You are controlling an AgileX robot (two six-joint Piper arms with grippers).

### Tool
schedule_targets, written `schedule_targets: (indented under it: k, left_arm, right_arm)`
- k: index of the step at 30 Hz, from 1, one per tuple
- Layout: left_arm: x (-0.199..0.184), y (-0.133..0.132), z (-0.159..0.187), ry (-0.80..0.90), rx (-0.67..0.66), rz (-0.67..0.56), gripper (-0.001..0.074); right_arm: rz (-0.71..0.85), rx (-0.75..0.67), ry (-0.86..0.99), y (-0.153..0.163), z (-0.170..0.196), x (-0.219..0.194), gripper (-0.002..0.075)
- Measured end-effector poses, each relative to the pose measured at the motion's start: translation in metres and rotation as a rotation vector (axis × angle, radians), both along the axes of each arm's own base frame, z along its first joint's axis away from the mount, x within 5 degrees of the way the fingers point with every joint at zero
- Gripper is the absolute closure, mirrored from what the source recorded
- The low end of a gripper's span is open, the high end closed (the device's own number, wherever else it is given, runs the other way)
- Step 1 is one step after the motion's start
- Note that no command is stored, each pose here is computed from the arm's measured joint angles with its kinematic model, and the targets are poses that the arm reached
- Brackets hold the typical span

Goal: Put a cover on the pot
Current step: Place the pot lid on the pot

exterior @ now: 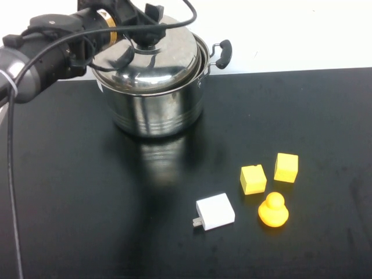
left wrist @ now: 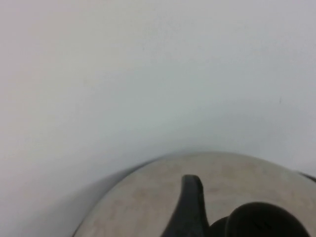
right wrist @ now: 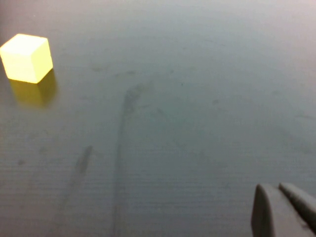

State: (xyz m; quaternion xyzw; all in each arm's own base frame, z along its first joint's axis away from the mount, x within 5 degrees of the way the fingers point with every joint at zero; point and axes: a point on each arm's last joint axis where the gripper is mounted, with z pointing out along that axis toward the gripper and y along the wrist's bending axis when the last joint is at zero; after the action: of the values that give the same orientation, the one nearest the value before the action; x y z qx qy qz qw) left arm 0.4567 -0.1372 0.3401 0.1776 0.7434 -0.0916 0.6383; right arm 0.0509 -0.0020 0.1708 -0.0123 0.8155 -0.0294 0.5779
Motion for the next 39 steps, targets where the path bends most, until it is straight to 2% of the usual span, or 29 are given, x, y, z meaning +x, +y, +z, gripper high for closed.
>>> schedule_targets:
  k: [6,12,14,17,26,39]
  left_arm:
    - [0.008,0.002,-0.015,0.028,0.005,0.049,0.0204]
    - [0.012,0.0,-0.026,0.049,0.018,0.036,0.0215]
    - [0.012,-0.001,-0.028,0.048,0.038,0.019,0.0266]
    - [0.012,-0.002,-0.029,0.049,0.048,0.007,0.0413]
    - [0.011,-0.003,-0.028,0.05,0.045,-0.004,0.0403]
    - [0.003,-0.008,-0.008,0.054,-0.055,-0.063,0.0404]
  right_arm:
    - [0.0,0.0,0.0,0.0,0.0,0.0,0.0728]
    - [0.0,0.0,0.0,0.0,0.0,0.0,0.0728]
    - [0.0,0.0,0.0,0.0,0.0,0.0,0.0728]
    - [0.0,0.0,0.0,0.0,0.0,0.0,0.0728]
    - [0.0,0.0,0.0,0.0,0.0,0.0,0.0728]
    - [0.0,0.0,0.0,0.0,0.0,0.0,0.0728]
